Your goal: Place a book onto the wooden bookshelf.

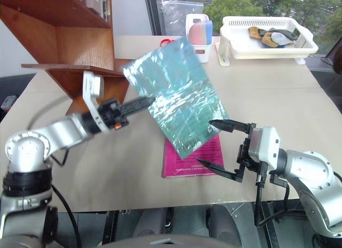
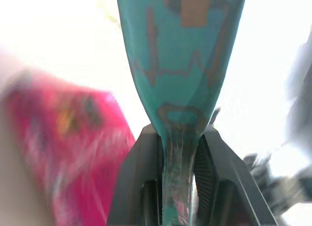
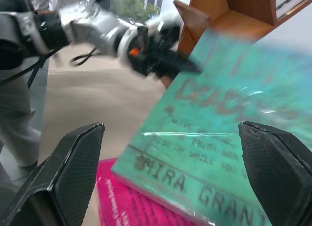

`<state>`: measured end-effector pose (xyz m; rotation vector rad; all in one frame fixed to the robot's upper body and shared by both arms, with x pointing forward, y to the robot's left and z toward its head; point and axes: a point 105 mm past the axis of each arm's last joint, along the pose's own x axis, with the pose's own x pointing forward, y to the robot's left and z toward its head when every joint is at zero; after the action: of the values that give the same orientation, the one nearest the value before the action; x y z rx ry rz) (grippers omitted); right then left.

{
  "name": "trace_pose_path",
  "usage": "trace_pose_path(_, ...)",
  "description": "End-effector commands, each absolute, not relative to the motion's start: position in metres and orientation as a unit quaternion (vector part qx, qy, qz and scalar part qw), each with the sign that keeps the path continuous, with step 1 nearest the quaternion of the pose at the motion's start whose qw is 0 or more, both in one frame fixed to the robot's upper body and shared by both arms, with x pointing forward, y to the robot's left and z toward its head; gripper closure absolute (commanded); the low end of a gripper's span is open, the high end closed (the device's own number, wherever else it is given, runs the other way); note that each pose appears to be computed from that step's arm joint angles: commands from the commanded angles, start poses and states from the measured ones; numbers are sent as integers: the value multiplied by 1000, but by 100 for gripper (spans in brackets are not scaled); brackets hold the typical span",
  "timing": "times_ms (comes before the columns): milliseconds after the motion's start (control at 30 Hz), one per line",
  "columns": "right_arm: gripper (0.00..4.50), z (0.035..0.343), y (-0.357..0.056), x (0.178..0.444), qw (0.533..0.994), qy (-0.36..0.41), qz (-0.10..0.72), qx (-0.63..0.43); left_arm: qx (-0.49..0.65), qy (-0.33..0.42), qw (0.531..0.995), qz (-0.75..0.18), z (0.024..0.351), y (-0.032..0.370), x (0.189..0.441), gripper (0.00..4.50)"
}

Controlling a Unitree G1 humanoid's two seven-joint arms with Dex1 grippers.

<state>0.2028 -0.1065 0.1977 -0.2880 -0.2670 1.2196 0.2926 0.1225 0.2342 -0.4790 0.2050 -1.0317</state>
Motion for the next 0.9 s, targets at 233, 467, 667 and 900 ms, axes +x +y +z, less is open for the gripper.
trace_pose_path(233,0,210,-108,201,813,-164,544,-125,437,-209,766,-422,332,101,294,402)
trace_pose_path(467,0,206,-103,219,800,-191,559,-108,672,-157,629,-357,388,144,296,402)
trace_pose_path(667,0,203,-97,232,782,-207,578,-107,672,-30,663,-329,408,182,286,402)
trace_pose_path(900,0,202,-90,243,766,-218,596,-100,687,85,673,-260,398,227,282,402)
